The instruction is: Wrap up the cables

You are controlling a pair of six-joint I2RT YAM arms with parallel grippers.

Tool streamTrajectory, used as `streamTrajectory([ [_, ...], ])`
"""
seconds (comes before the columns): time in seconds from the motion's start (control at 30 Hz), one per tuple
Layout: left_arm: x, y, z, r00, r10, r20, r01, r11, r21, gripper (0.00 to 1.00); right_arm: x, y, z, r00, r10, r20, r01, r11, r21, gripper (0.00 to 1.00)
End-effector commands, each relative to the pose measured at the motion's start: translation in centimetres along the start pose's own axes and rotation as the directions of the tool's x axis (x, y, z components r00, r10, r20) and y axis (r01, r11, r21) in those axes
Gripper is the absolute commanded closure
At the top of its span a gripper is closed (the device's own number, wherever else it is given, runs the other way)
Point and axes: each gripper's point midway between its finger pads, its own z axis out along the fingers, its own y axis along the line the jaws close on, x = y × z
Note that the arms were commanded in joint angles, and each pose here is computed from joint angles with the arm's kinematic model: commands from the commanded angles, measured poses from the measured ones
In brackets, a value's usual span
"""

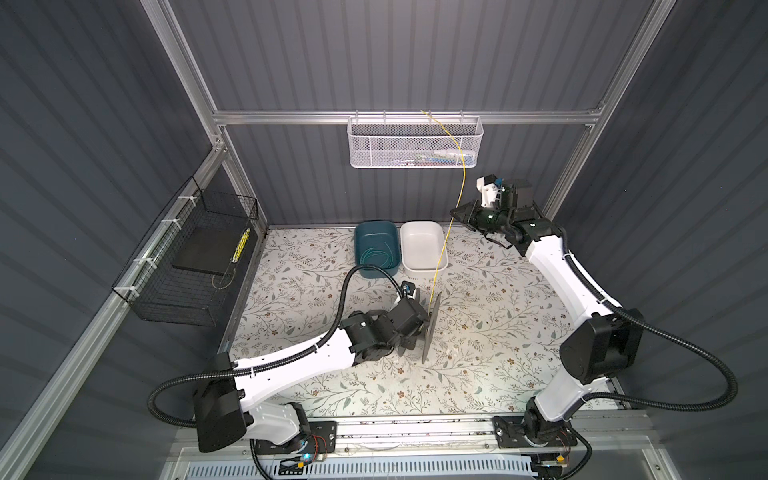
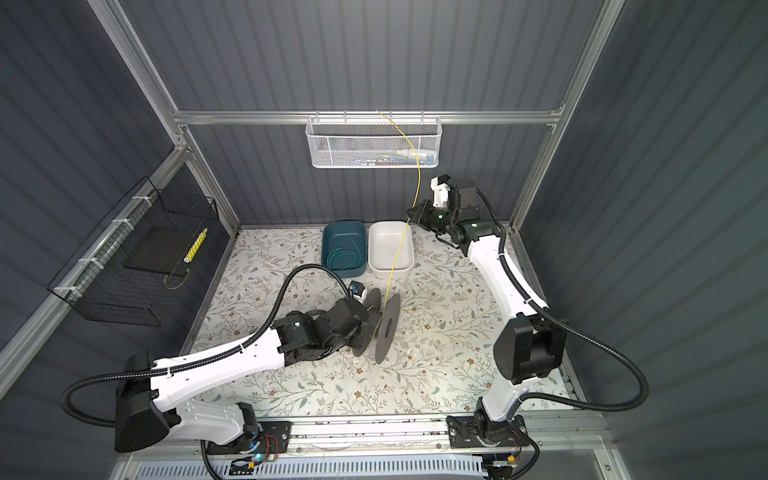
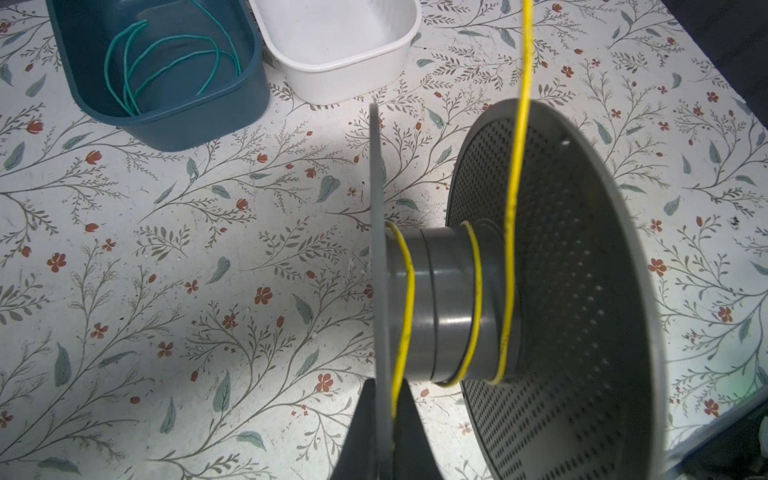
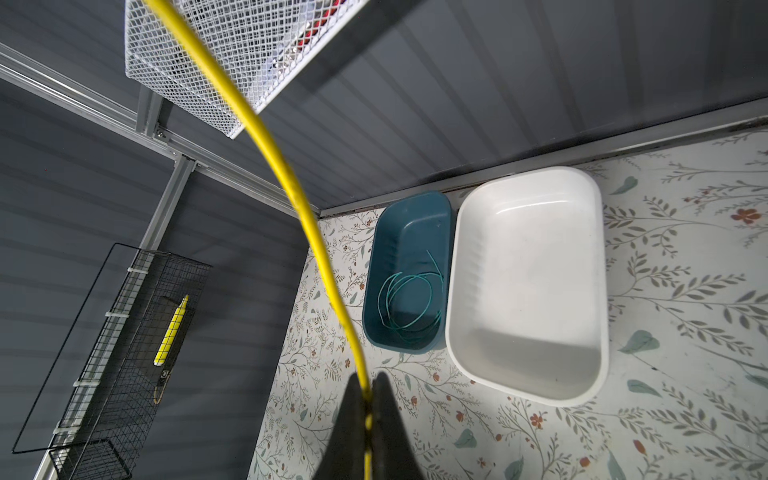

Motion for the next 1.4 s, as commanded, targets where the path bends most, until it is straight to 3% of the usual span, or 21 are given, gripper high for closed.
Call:
streamTrajectory([
  [0.0,5.9,0.7,-0.8,0.97,0.138,-0.201,-0.137,0.99,0.018,1.0,-6.2,2.4,-3.8,0.972,-0.076,0.224,0.086,0.996,-0.036,0.94],
  [0.2,6.9,1.0,-1.2,0.962,0.152,-0.228,-0.149,0.988,0.031,1.0,-6.7,2.6,-5.0,0.97,-0.038,0.242,0.059,0.995,-0.083,0.93],
  [0.3,6.8,0.7,-1.2,0.962,0.154,-0.226,-0.15,0.988,0.035,1.0,-6.4,2.5,-4.7,0.973,-0.015,0.23,0.039,0.994,-0.1,0.97],
  [0.47,5.7,-0.1,-2.3,0.967,0.17,-0.188,-0.156,0.984,0.086,1.0,-5.6,0.7,-4.7,0.971,-0.035,0.236,0.044,0.999,-0.031,1.0],
  [0.63,3.4,-0.3,-5.4,0.984,0.158,-0.087,-0.145,0.979,0.146,1.0,-3.9,-3.8,-4.9,0.969,-0.045,0.241,0.026,0.996,0.08,1.0],
  [0.93,-2.2,-0.6,-13.1,0.988,0.057,0.144,-0.097,0.952,0.289,1.0,1.7,-10.7,-5.0,0.965,0.083,0.247,-0.12,0.983,0.139,1.0],
  [1.1,-6.5,-0.9,-17.8,0.958,-0.052,0.283,-0.058,0.928,0.367,1.0,4.9,-12.6,-5.5,0.95,0.17,0.263,-0.21,0.969,0.132,1.0],
  [1.37,-13.1,-0.7,-21.8,0.849,-0.223,0.479,0.019,0.919,0.395,1.0,10.1,-14.9,-7.4,0.902,0.275,0.333,-0.336,0.931,0.14,1.0],
])
